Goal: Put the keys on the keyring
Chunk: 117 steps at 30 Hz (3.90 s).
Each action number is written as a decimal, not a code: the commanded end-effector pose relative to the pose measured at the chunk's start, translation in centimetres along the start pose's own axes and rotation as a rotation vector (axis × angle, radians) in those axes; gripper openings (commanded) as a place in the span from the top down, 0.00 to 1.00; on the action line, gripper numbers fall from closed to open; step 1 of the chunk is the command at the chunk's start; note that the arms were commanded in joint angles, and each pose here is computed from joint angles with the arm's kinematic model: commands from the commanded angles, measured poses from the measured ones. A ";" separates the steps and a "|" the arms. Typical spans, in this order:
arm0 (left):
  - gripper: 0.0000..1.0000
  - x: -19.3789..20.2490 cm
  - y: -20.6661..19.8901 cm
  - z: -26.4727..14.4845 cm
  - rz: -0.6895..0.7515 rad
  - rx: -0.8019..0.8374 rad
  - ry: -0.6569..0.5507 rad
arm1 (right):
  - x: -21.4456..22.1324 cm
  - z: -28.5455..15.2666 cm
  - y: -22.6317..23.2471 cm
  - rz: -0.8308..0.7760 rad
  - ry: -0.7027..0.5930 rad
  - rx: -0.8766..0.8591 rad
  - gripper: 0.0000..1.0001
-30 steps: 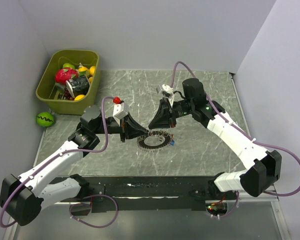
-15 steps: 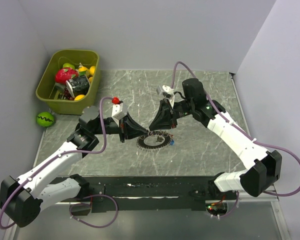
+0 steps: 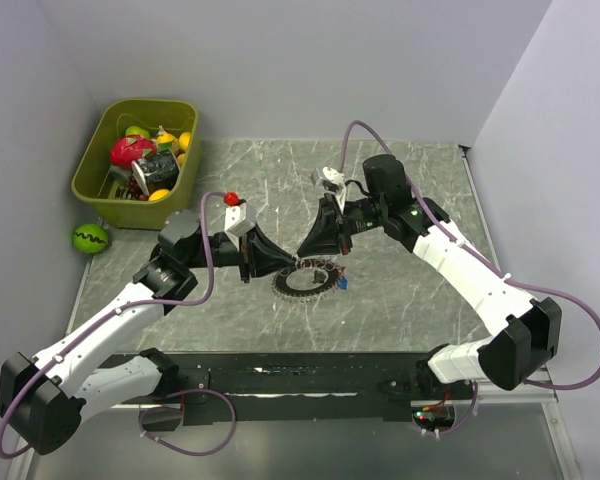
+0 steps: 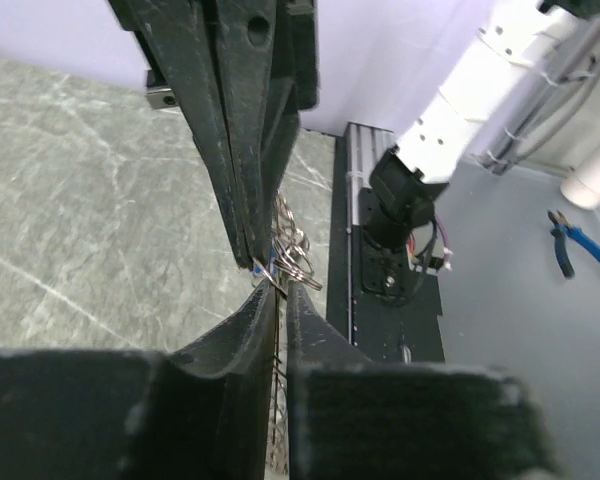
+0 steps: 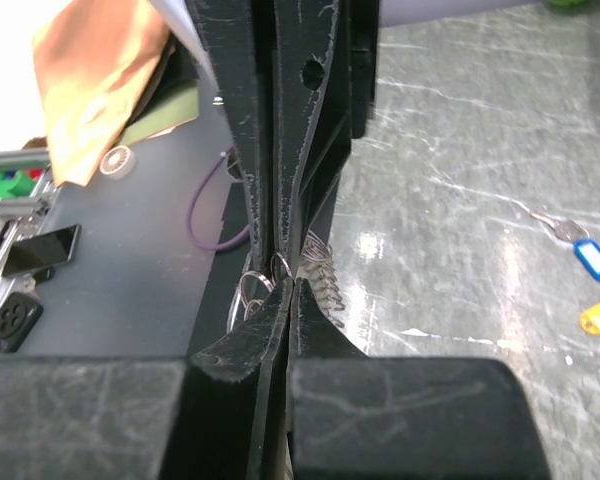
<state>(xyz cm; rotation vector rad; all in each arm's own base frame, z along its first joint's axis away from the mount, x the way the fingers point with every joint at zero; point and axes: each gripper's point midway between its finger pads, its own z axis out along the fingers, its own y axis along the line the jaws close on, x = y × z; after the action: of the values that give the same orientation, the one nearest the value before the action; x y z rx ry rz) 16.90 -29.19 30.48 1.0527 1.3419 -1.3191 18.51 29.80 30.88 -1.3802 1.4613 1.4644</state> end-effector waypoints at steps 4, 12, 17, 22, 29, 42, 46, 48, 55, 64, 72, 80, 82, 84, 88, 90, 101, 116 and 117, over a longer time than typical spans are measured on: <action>0.68 -3.6 1.3 0.1 0.069 -0.100 -0.050 | -3.3 -0.8 -0.4 -0.089 -0.019 0.186 1.00; 0.50 -3.7 2.5 0.1 0.053 -0.163 -0.035 | -2.6 -0.5 -0.7 -0.087 0.059 0.283 1.00; 0.50 -3.8 2.4 0.0 0.071 -0.161 -0.024 | -2.3 -0.4 -1.1 -0.098 0.107 0.329 1.00; 0.48 -3.5 2.9 -0.4 0.081 -0.197 0.000 | -2.1 -0.5 -0.8 -0.114 0.119 0.338 1.00; 0.43 -2.5 4.7 -0.7 0.047 -0.293 -0.004 | 0.2 -1.1 -4.1 -0.029 0.099 0.515 1.00; 0.44 8.4 11.4 1.2 -0.273 -0.446 0.188 | 14.0 -2.1 -9.7 0.495 0.163 0.871 0.86; 0.45 11.7 12.7 1.6 -0.343 -0.460 0.264 | 18.4 -1.8 -9.9 0.697 0.200 0.919 0.72; 0.44 13.4 13.1 1.8 -0.373 -0.460 0.295 | 20.6 -1.4 -9.7 0.779 0.248 0.914 0.63; 0.42 16.5 14.1 1.7 -0.426 -0.489 0.353 | 26.5 -2.1 -8.4 0.986 0.369 0.995 0.54; 0.41 17.1 14.7 1.9 -0.439 -0.490 0.379 | 30.2 -2.1 -5.8 1.120 0.454 0.969 0.55; 0.40 17.1 14.7 2.2 -0.441 -0.485 0.380 | 30.6 -0.2 -4.9 1.173 0.429 0.845 0.73; 0.40 17.0 14.8 1.9 -0.433 -0.503 0.380 | 29.3 -0.3 -8.1 1.106 0.409 0.913 1.00; 0.40 17.1 14.8 1.8 -0.436 -0.506 0.385 | 28.2 -0.8 -10.0 1.055 0.394 0.953 1.00; 0.40 17.1 14.6 1.8 -0.433 -0.497 0.386 | 27.0 -1.3 -11.9 1.002 0.378 0.982 1.00; 0.41 17.7 14.6 1.5 -0.439 -0.508 0.401 | 24.6 -2.9 -16.1 0.919 0.322 1.045 1.00; 0.42 18.0 14.5 1.4 -0.446 -0.506 0.412 | 23.0 -3.7 -18.5 0.880 0.292 1.076 1.00; 0.56 18.5 13.0 1.8 -0.475 -0.428 0.433 | 16.1 -6.5 -23.7 0.749 0.180 1.140 1.00; 0.99 24.7 5.8 5.8 -0.463 -0.168 0.725 | 21.1 -10.3 -19.2 0.839 0.209 1.200 1.00; 0.99 26.1 6.1 5.5 -0.478 -0.189 0.768 | 21.2 -10.4 -19.2 0.843 0.208 1.201 1.00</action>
<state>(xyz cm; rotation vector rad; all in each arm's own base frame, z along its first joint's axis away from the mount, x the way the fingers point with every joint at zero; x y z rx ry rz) 18.35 -34.83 5.71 1.1128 2.3109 -1.1691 33.06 19.06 5.42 -0.1383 2.6407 0.5038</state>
